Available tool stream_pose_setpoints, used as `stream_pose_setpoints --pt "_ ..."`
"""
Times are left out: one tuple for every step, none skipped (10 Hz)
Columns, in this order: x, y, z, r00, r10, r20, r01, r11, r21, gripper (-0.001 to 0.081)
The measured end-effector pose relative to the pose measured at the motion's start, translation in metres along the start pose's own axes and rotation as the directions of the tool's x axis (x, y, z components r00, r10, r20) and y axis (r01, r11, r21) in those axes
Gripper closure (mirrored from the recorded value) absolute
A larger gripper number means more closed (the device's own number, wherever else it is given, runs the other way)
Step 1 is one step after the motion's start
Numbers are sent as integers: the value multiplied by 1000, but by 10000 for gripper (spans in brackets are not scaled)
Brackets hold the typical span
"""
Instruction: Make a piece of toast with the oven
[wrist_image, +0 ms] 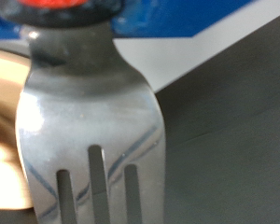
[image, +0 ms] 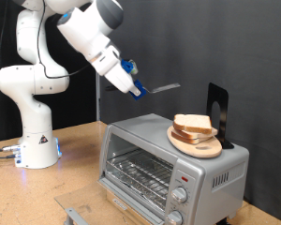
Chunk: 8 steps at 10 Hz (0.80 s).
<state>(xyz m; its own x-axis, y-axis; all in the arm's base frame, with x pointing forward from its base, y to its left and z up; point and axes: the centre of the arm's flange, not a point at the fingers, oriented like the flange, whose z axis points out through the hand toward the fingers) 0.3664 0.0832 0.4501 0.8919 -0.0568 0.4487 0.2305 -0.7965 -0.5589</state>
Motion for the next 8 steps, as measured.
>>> stream_pose_setpoints --pt "0 9 -14 998 52 -23 -52 998 -22 321" --pt "-1 20 -27 996 89 17 -88 994 -64 321" --pt "-2 33 -40 990 131 59 -123 985 -118 321" --pt "-1 46 -52 984 159 76 -145 977 -157 321" --pt "-1 52 -58 981 172 90 -155 973 -169 321" --pt "-1 52 -57 981 171 90 -154 974 -166 321" --pt "-5 51 -54 971 203 124 -180 968 -178 321" --pt "-7 50 -53 949 272 157 -240 951 -194 321"
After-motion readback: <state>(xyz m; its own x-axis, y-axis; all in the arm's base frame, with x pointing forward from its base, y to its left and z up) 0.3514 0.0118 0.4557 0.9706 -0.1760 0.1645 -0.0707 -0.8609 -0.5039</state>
